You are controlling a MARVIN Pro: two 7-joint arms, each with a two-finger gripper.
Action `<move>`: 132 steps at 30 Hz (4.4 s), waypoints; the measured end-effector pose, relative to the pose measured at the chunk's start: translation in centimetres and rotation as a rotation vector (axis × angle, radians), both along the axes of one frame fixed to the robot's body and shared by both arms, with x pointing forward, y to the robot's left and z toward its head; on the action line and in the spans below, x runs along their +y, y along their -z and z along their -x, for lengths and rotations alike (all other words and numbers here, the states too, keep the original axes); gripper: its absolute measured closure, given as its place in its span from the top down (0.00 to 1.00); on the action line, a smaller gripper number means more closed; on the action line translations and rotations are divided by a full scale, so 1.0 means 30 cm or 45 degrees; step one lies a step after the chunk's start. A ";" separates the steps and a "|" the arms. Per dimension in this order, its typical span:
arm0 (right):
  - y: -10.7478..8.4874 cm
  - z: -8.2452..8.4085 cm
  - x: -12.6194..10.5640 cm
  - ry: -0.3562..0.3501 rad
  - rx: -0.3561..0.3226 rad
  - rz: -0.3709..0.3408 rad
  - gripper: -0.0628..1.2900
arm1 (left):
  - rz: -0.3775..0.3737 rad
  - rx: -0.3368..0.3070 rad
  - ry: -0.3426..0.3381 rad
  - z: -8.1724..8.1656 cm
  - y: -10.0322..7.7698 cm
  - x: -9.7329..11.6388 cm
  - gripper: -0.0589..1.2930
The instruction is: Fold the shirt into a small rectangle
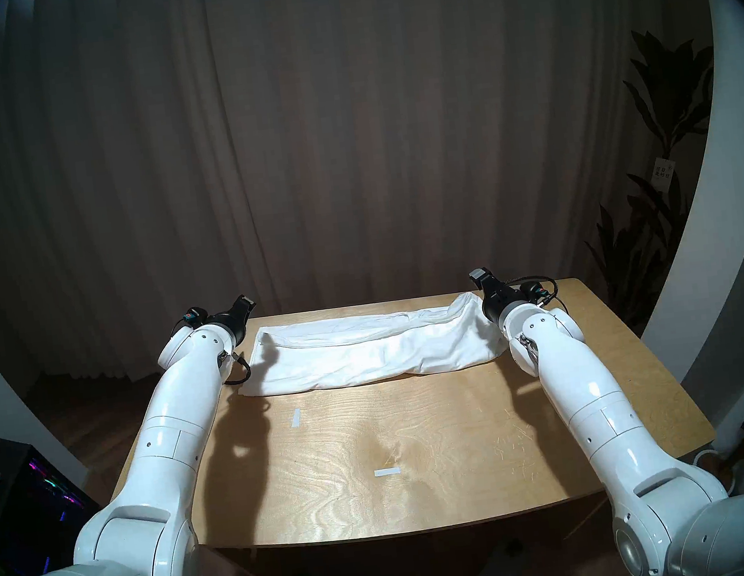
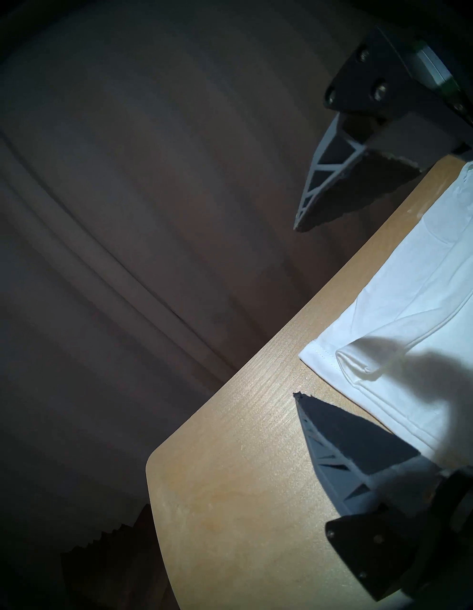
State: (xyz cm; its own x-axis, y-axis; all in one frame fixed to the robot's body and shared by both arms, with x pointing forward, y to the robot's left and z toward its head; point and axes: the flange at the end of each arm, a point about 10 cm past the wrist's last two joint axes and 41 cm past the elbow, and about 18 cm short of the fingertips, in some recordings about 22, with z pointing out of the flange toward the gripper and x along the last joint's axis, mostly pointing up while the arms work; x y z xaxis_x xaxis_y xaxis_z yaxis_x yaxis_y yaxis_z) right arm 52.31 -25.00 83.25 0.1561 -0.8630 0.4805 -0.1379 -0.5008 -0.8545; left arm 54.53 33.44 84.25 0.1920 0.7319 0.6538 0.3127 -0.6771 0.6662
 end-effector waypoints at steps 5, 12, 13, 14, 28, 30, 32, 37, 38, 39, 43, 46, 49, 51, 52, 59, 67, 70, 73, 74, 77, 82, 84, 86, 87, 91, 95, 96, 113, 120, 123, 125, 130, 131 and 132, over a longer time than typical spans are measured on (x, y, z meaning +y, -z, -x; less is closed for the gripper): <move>0.022 0.052 -0.019 0.004 -0.005 -0.026 0.94 | 0.029 -0.018 0.021 0.027 0.020 -0.011 0.96; 0.059 0.129 -0.053 0.019 0.003 -0.060 0.94 | 0.066 -0.054 0.057 0.059 0.033 -0.035 0.96; 0.065 0.139 -0.056 0.022 0.005 -0.064 0.94 | 0.070 -0.060 0.061 0.063 0.033 -0.038 0.96; 0.074 0.156 -0.062 0.025 0.011 -0.070 0.94 | 0.076 -0.070 0.069 0.069 0.032 -0.043 0.96; 0.089 0.313 -0.111 0.063 0.006 -0.144 0.94 | 0.150 -0.244 0.096 0.141 -0.039 -0.047 0.96; 0.086 0.336 -0.124 0.078 0.003 -0.159 0.94 | 0.159 -0.272 0.097 0.157 -0.050 -0.044 0.96; 0.081 0.362 -0.144 0.101 -0.001 -0.176 0.94 | 0.170 -0.302 0.098 0.176 -0.061 -0.041 0.96; 0.069 0.415 -0.177 0.157 0.003 -0.235 0.94 | 0.194 -0.371 0.103 0.222 -0.080 -0.038 0.96; 0.068 0.426 -0.177 0.166 0.010 -0.254 0.94 | 0.201 -0.390 0.105 0.234 -0.085 -0.037 0.96; 0.067 0.433 -0.175 0.171 0.016 -0.267 0.94 | 0.205 -0.402 0.106 0.242 -0.087 -0.037 0.96; 0.073 0.456 -0.156 0.189 0.060 -0.323 0.94 | 0.227 -0.457 0.114 0.281 -0.093 -0.040 0.96; 0.093 0.460 -0.124 0.199 0.129 -0.359 0.94 | 0.245 -0.490 0.115 0.321 -0.091 -0.046 0.96; 0.105 0.451 -0.090 0.200 0.182 -0.378 0.94 | 0.265 -0.493 0.111 0.356 -0.088 -0.052 0.96; 0.110 0.444 -0.078 0.203 0.204 -0.385 0.94 | 0.282 -0.483 0.099 0.371 -0.086 -0.053 0.96; 0.114 0.438 -0.070 0.206 0.218 -0.389 0.94 | 0.300 -0.464 0.084 0.381 -0.083 -0.049 0.96; 0.155 0.395 -0.063 0.232 0.270 -0.384 0.94 | 0.377 -0.331 0.079 0.410 -0.045 -0.029 0.96; 0.175 0.336 -0.074 0.247 0.260 -0.359 0.93 | 0.375 -0.297 0.153 0.415 -0.047 -0.025 0.96; 0.177 0.310 -0.074 0.250 0.250 -0.347 0.93 | 0.379 -0.286 0.167 0.415 -0.044 -0.027 0.96; 0.178 0.289 -0.073 0.252 0.245 -0.337 0.93 | 0.377 -0.274 0.176 0.415 -0.040 -0.029 0.96; 0.178 0.287 -0.072 0.252 0.244 -0.336 0.93 | 0.376 -0.272 0.176 0.415 -0.040 -0.029 0.96; 0.178 0.258 -0.068 0.254 0.240 -0.322 0.93 | 0.307 -0.256 0.191 0.413 -0.033 -0.041 0.96; 0.179 0.233 -0.059 0.251 0.240 -0.308 0.93 | 0.140 -0.259 0.212 0.415 -0.038 -0.060 0.96; 0.179 0.222 -0.055 0.250 0.240 -0.303 0.93 | 0.057 -0.268 0.220 0.418 -0.044 -0.065 0.96; 0.179 0.207 -0.050 0.250 0.240 -0.296 0.93 | -0.068 -0.287 0.233 0.426 -0.054 -0.072 0.96; 0.179 0.203 -0.049 0.250 0.240 -0.294 0.93 | -0.104 -0.293 0.238 0.428 -0.057 -0.075 0.96; 0.180 0.179 -0.041 0.250 0.241 -0.284 0.93 | -0.309 -0.326 0.269 0.442 -0.075 -0.087 0.96; 0.183 0.153 -0.031 0.245 0.244 -0.270 0.93 | -0.478 -0.350 0.290 0.454 -0.081 -0.095 0.96; 0.183 0.143 -0.027 0.244 0.245 -0.266 0.93 | -0.516 -0.355 0.293 0.457 -0.081 -0.096 0.96; 0.163 0.215 -0.023 0.280 0.338 -0.349 0.91 | -0.581 -0.360 0.261 0.467 -0.083 -0.058 0.96; 0.160 0.266 -0.033 0.327 0.360 -0.355 0.91 | -0.529 -0.348 0.257 0.466 -0.070 -0.052 0.96; 0.163 0.254 -0.035 0.346 0.364 -0.339 0.91 | -0.514 -0.346 0.257 0.466 -0.069 -0.052 0.96; 0.164 0.237 -0.038 0.357 0.366 -0.326 0.91 | -0.504 -0.345 0.255 0.467 -0.069 -0.051 0.96; 0.161 0.178 -0.037 0.379 0.377 -0.283 0.88 | -0.482 -0.341 0.242 0.475 -0.073 -0.039 0.96; 0.160 0.165 -0.036 0.384 0.383 -0.271 0.87 | -0.477 -0.339 0.237 0.478 -0.074 -0.036 0.96; 0.159 0.156 -0.034 0.387 0.388 -0.264 0.87 | -0.473 -0.337 0.233 0.480 -0.074 -0.033 0.96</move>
